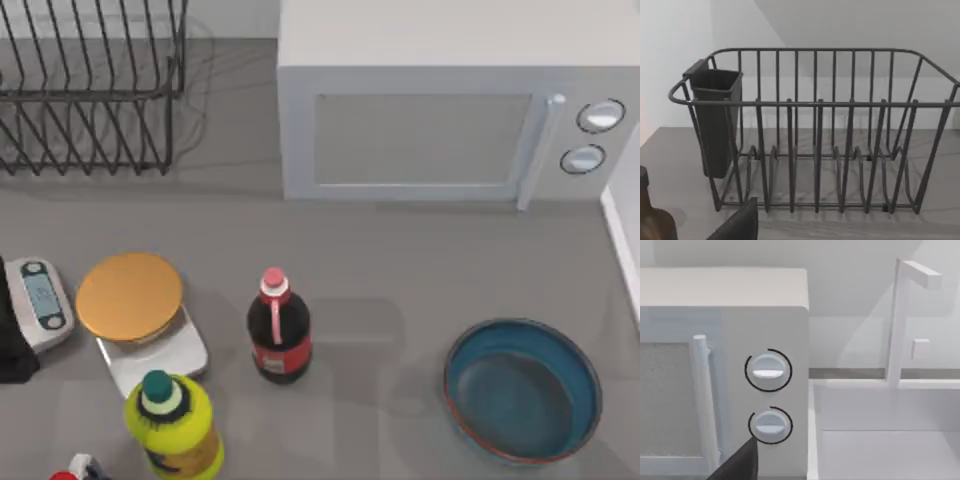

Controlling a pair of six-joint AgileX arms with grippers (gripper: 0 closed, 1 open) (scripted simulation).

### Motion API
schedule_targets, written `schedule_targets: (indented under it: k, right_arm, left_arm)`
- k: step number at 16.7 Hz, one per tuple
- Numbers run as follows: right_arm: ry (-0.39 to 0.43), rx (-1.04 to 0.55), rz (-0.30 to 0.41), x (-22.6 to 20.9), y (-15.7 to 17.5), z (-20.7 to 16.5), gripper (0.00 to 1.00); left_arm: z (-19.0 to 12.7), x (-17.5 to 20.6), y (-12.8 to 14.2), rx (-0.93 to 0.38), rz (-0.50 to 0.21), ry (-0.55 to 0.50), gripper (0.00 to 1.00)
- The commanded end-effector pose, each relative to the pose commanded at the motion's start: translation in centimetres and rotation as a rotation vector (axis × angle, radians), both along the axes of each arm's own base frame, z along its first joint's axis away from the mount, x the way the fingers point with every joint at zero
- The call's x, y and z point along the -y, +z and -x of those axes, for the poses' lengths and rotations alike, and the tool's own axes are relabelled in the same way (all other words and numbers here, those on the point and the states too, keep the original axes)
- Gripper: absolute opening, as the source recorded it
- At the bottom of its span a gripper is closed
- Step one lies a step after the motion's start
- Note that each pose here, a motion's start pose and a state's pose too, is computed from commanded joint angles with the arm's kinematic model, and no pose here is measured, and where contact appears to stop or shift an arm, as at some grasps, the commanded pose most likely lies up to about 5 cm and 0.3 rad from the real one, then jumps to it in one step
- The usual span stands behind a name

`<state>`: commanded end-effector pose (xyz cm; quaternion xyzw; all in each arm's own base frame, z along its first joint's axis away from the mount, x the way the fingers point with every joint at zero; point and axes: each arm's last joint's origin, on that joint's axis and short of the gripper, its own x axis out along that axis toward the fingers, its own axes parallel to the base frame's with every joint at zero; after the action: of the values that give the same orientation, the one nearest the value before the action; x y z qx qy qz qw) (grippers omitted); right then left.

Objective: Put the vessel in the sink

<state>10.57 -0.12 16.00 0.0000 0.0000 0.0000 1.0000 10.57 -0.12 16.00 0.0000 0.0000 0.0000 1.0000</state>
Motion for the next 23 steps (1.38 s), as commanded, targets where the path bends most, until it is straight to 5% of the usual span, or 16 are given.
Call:
schedule_targets:
  k: [7, 14, 23]
  right_arm:
    - [0.049, -0.163, -0.049, -0.6, 2.4, -0.3, 1.0]
    - [0.101, -0.831, -0.112, -3.2, 6.2, -4.8, 1.0]
    - [0.014, -1.498, -0.03, -8.9, 7.0, -12.0, 1.0]
  left_arm:
    - [0.0, 0.0, 0.0, 0.0, 0.0, 0.0, 1.0]
    - [0.0, 0.0, 0.0, 0.0, 0.0, 0.0, 1.0]
    - [0.0, 0.0, 0.0, 0.0, 0.0, 0.0, 1.0]
